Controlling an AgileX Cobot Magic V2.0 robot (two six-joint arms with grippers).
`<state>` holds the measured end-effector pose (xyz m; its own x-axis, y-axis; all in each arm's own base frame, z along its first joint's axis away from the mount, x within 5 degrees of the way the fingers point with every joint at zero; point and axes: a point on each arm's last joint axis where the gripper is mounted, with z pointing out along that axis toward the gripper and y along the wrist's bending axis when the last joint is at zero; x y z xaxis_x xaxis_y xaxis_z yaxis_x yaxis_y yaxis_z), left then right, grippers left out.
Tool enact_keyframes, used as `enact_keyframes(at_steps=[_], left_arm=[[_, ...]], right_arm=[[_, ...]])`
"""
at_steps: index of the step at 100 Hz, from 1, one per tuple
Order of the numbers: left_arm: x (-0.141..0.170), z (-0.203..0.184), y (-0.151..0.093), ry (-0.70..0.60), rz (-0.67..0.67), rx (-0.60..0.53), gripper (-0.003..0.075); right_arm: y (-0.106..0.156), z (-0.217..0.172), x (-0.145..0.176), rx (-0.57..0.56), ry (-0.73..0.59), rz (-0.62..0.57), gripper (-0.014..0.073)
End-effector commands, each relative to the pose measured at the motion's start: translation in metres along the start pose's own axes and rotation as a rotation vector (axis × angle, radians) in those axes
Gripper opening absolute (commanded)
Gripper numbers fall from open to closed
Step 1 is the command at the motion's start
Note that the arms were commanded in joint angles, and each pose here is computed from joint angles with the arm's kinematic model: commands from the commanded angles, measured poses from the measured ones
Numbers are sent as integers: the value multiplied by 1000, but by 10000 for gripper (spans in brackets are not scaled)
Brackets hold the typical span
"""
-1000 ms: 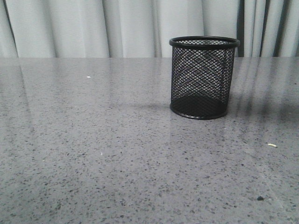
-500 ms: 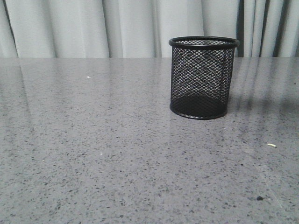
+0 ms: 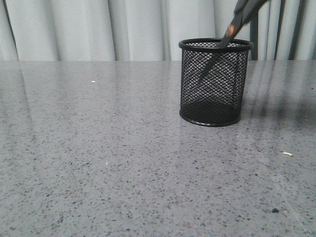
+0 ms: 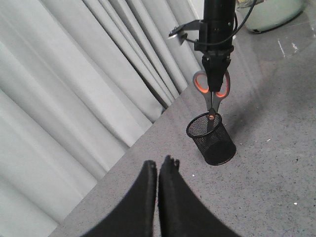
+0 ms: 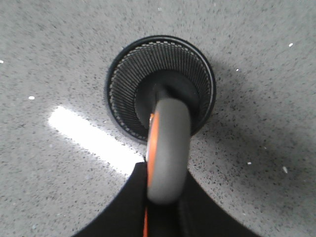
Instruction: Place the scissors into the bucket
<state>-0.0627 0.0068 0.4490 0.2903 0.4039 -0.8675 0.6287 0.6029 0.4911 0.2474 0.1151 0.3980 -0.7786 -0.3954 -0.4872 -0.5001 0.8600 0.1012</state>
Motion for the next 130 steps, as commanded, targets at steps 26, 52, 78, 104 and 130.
enact_keyframes(at_steps=[26, 52, 78, 104, 130], left_arm=[[0, 17, 5, -36, -40, -7, -20], [-4, 19, 10, -104, -122, -63, -20], [14, 53, 20, -236, -254, -198, -20], [79, 98, 7, -308, -417, -310, -20], [153, 126, -15, -235, -591, -391, -20]], right_arm=[[-7, 28, -12, -4, 65, 16, -37], [-4, 5, -29, 7, -55, 1, 440], [4, -58, -44, 27, -251, -36, 404], [16, -133, 11, 91, -423, -70, -55], [19, -123, 124, 160, -678, -79, -45]])
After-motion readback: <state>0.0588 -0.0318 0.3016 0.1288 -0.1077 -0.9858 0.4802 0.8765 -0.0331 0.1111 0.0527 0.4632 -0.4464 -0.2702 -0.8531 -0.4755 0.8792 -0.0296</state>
